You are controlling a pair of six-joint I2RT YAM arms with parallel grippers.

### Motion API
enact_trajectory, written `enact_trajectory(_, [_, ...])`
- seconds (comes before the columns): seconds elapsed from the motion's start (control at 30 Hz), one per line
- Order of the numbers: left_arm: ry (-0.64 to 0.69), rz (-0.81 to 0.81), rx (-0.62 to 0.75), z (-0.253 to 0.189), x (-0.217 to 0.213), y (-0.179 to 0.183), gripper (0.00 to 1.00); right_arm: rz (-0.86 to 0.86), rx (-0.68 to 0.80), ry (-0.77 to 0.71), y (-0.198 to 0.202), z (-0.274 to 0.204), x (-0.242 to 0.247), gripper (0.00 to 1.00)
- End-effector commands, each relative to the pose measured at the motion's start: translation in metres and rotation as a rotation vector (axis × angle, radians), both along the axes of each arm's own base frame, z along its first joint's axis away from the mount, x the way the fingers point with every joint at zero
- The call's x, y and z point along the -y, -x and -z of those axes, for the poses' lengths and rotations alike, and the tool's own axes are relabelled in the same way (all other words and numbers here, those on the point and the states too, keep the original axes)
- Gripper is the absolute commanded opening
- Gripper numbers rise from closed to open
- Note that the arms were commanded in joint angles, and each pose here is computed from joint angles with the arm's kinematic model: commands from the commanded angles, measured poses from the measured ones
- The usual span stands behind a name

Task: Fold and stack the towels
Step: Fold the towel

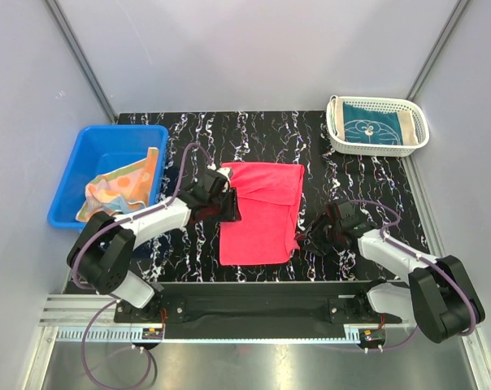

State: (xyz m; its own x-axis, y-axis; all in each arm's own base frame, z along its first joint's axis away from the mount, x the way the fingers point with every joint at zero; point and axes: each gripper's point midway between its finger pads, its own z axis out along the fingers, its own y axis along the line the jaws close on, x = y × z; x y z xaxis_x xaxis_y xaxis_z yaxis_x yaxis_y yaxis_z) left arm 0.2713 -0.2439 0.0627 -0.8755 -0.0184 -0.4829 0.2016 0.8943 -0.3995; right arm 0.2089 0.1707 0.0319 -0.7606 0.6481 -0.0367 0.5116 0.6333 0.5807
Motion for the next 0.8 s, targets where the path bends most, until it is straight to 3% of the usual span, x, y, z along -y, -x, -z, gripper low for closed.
enact_trajectory(0.0, [0.026,-0.004,0.012,0.006,0.006,-0.003,0.41,0.057,0.057,-0.023,-0.011,-0.007,-0.002,0.50])
enact_trajectory(0.43, [0.009,-0.016,-0.011,0.023,0.002,0.000,0.41,0.096,0.035,-0.057,-0.007,0.000,-0.006,0.48])
enact_trajectory(0.57, [0.008,-0.017,-0.015,0.025,0.003,0.000,0.41,0.113,0.031,-0.043,-0.003,0.003,-0.003,0.36])
enact_trajectory(0.77, [-0.010,-0.025,-0.024,0.032,-0.002,0.002,0.41,0.147,0.072,0.039,-0.004,0.000,0.014,0.04])
